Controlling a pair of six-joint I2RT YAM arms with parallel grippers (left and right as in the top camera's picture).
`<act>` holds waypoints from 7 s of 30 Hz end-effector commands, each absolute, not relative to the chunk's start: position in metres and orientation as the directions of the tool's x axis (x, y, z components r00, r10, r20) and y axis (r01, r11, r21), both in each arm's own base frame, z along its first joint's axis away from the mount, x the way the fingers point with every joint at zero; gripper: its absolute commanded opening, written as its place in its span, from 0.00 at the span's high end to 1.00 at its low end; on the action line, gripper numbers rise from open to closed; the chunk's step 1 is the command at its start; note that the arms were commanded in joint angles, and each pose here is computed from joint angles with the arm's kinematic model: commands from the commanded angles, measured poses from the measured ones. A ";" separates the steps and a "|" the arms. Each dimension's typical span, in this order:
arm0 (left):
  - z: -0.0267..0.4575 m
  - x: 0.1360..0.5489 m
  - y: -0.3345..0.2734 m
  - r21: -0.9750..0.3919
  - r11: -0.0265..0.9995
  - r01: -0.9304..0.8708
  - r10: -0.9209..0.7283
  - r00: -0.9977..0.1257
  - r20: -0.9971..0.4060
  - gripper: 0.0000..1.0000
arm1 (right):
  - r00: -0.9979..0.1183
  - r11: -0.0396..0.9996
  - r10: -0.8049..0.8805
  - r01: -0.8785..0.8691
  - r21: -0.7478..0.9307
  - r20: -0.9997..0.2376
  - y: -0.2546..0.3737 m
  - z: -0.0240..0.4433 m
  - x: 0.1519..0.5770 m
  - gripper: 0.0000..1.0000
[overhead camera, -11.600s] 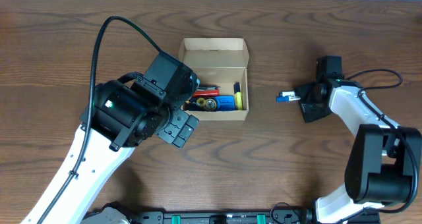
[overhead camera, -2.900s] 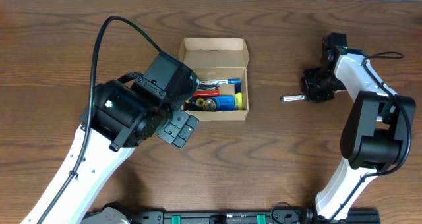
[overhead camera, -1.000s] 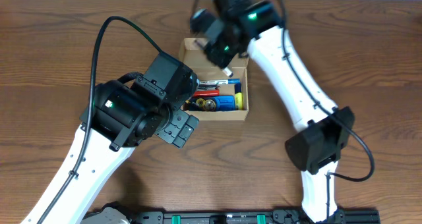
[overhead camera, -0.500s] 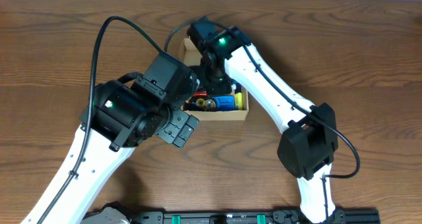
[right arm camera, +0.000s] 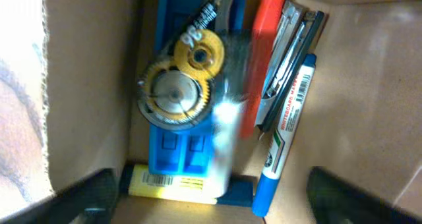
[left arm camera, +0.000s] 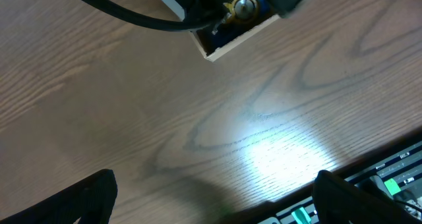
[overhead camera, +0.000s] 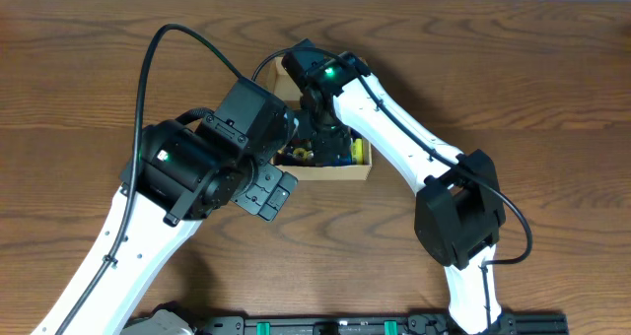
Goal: Pack container
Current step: 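Carry the black-capped marker over the box and lower it in, then release the marker and raise both grippers to the box's lid flaps, then push the side lid flaps inward with the left and right grippers, then fold the top lid down over the box with both grippers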
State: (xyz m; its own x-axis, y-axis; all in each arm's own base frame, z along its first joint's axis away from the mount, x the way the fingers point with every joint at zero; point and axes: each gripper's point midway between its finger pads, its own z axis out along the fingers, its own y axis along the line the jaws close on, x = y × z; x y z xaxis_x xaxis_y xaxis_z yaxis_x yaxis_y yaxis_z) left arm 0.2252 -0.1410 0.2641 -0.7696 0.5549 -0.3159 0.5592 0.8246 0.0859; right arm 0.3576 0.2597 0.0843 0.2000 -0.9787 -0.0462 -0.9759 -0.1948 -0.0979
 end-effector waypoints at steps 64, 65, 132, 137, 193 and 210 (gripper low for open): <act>0.158 0.429 -0.113 -0.505 0.828 0.244 0.054 -0.931 -0.360 0.01 | -0.928 0.908 0.211 0.070 0.412 -0.307 0.087 0.065 0.430 0.06; 0.148 0.434 -0.113 -0.508 0.827 0.239 0.054 -0.935 -0.351 0.00 | -0.924 0.904 0.217 0.068 0.423 -0.316 0.088 0.062 0.432 0.08; 0.115 0.480 -0.163 -0.869 0.448 0.210 -0.073 -0.960 -0.270 0.94 | -0.829 0.507 0.268 -0.312 0.803 -0.491 0.184 0.088 0.492 0.99; 0.115 0.480 -0.163 -0.869 0.448 0.212 -0.072 -0.960 -0.271 0.94 | -0.808 0.510 0.272 -0.339 0.791 -0.522 0.181 0.094 0.496 0.99; 0.190 0.360 -0.144 -0.590 0.680 0.436 0.276 -0.897 -0.345 0.94 | -0.815 0.707 -0.050 -0.437 0.556 -0.577 0.174 0.182 0.392 0.99; 0.140 0.339 -0.162 -0.573 0.701 0.425 0.333 -0.905 -0.263 0.94 | -0.891 0.846 -0.182 -0.357 0.395 -0.415 0.177 0.122 0.334 0.99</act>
State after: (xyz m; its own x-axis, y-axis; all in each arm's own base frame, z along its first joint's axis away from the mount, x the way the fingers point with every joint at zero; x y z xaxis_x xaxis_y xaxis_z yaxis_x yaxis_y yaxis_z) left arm 0.3430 -0.1595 0.1433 -0.9028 0.3353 -0.2694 0.4300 0.6914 -0.5806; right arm 0.3367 0.1838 0.1364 -0.8888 -0.1662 -0.4271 -0.3627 0.8248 0.4337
